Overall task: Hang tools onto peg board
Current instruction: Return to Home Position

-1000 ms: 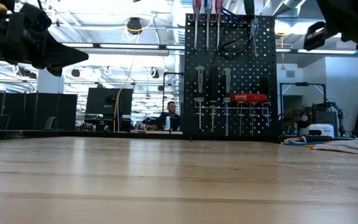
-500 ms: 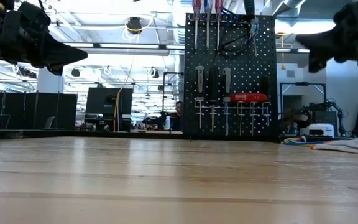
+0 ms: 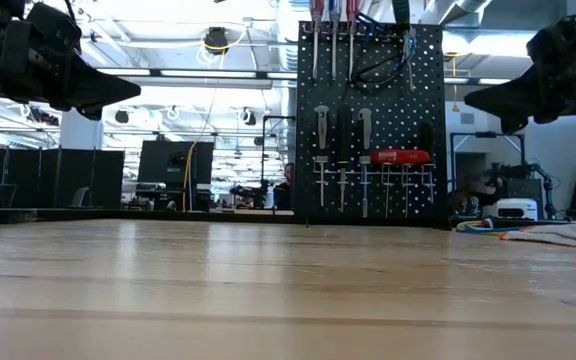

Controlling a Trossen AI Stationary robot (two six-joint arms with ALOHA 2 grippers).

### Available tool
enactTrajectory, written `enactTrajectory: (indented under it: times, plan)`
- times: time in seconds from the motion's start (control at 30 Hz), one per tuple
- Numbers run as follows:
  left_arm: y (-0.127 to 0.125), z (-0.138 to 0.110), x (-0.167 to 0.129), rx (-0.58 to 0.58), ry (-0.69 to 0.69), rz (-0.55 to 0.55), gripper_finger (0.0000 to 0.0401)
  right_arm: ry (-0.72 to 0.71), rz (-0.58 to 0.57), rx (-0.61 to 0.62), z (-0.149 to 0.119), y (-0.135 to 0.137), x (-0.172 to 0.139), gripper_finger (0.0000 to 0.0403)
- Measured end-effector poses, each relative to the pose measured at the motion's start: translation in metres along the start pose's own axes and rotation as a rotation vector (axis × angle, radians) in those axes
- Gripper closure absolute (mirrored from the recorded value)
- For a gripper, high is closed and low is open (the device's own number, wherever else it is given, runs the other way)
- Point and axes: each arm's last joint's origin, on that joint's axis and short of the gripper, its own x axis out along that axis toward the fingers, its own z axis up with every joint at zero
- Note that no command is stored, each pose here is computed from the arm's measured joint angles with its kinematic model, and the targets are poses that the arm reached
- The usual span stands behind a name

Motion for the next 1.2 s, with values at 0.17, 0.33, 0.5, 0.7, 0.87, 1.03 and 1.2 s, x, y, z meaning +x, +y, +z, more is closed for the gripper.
enactTrajectory:
  times: [0.17,0.33,0.5,0.7,0.87,1.03,1.2]
  plan:
    - [0.000,-0.001,0.001,0.002,0.012,-0.002,0.0401,0.047,0.008,-0.011,-0.004,0.001,0.003,0.0381]
    - [0.000,-0.001,0.001,0.009,0.017,-0.001,0.0401,0.102,0.003,0.050,-0.009,0.001,0.006,0.0384]
    - [0.000,-0.002,0.001,-0.050,0.018,-0.001,0.0401,0.126,0.001,0.062,-0.011,0.001,0.007,0.0382]
    - [0.000,-0.002,0.001,-0.077,0.018,0.000,0.0401,0.127,0.001,0.062,-0.011,0.001,0.007,0.0381]
    - [0.000,-0.002,0.001,-0.068,0.018,0.000,0.0401,0.107,0.092,0.058,-0.009,0.011,0.005,0.0381]
    - [-0.002,-0.002,0.000,-0.068,0.018,-0.019,0.0401,0.046,0.237,0.064,-0.004,0.024,-0.002,0.0381]
    - [-0.003,-0.002,0.000,-0.068,0.018,-0.026,0.0401,0.013,0.344,0.071,-0.001,0.033,-0.008,0.0381]
